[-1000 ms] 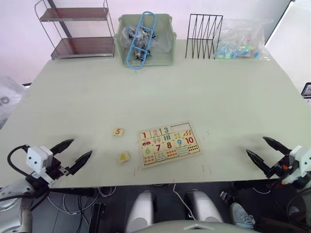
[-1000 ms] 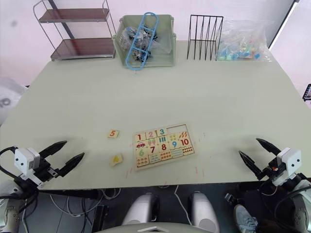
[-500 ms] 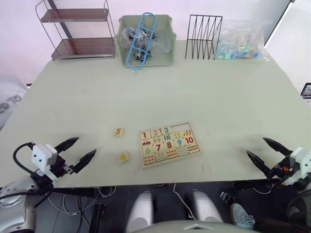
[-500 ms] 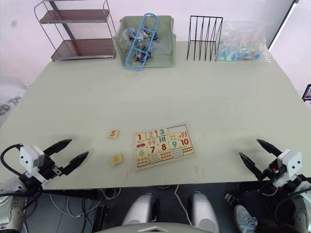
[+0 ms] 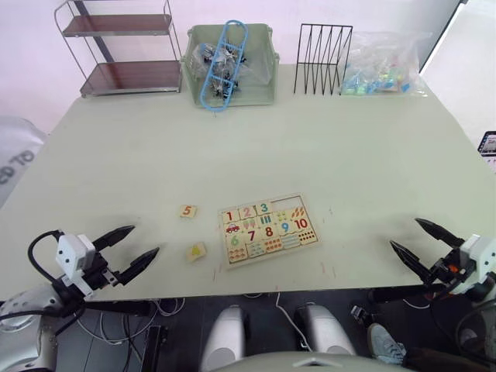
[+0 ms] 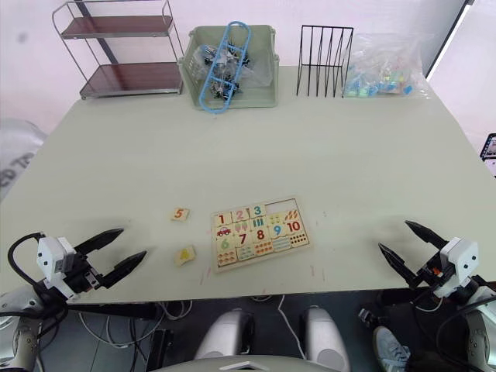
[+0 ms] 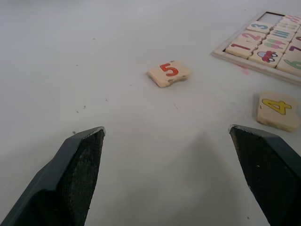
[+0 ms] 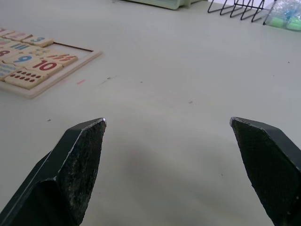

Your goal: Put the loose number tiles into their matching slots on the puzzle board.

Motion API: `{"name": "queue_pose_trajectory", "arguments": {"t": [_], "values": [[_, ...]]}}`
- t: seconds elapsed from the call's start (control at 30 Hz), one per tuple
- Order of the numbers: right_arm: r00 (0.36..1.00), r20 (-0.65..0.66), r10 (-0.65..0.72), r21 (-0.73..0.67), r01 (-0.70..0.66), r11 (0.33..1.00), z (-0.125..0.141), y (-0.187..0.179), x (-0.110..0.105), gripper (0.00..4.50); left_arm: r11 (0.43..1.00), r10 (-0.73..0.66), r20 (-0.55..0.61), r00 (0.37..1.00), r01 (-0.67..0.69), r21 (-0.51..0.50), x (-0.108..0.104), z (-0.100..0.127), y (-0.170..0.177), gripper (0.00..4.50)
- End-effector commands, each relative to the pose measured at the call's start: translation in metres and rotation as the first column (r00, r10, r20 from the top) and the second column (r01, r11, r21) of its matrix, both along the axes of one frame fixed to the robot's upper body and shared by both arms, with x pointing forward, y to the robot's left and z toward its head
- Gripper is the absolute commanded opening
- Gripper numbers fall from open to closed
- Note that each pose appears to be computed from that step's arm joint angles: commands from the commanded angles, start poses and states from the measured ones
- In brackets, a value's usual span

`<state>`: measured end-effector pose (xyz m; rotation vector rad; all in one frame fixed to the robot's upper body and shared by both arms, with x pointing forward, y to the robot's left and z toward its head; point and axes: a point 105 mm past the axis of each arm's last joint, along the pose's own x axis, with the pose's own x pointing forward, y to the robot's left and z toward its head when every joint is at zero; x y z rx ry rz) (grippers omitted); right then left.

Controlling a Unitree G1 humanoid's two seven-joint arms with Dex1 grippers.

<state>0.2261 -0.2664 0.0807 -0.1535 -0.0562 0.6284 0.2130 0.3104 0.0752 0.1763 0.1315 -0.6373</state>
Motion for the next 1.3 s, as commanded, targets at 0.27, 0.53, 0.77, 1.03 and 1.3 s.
{"name": "queue_pose_trajectory", "arguments": {"t": [0.27,0.53,0.77,1.03,1.3], "values": [[0.988,0.015,0.157,0.01,-0.157,0.988,0.018,0.006,-0.006,4.43,0.984,-0.164,-0.013,0.986,0.164,0.072,-0.013,0.012,-0.021,4.5],[0.922,-0.005,0.387,-0.003,-0.387,0.922,0.038,0.019,-0.018,4.43,0.95,-0.278,-0.075,0.958,0.285,0.13,-0.011,0.014,-0.042,4.5],[0.847,-0.014,0.532,-0.024,-0.532,0.847,0.045,0.034,-0.028,4.43,0.93,-0.332,-0.133,0.934,0.348,0.118,-0.01,0.01,-0.054,4.5],[0.801,-0.014,0.598,-0.05,-0.598,0.8,0.042,0.048,-0.029,4.43,0.908,-0.369,-0.179,0.912,0.395,0.141,0.001,0.002,-0.059,4.5],[0.797,0.003,0.604,-0.053,-0.603,0.796,0.041,0.055,-0.029,4.43,0.869,-0.408,-0.219,0.886,0.451,0.206,0.009,-0.002,-0.079,4.5]]}}
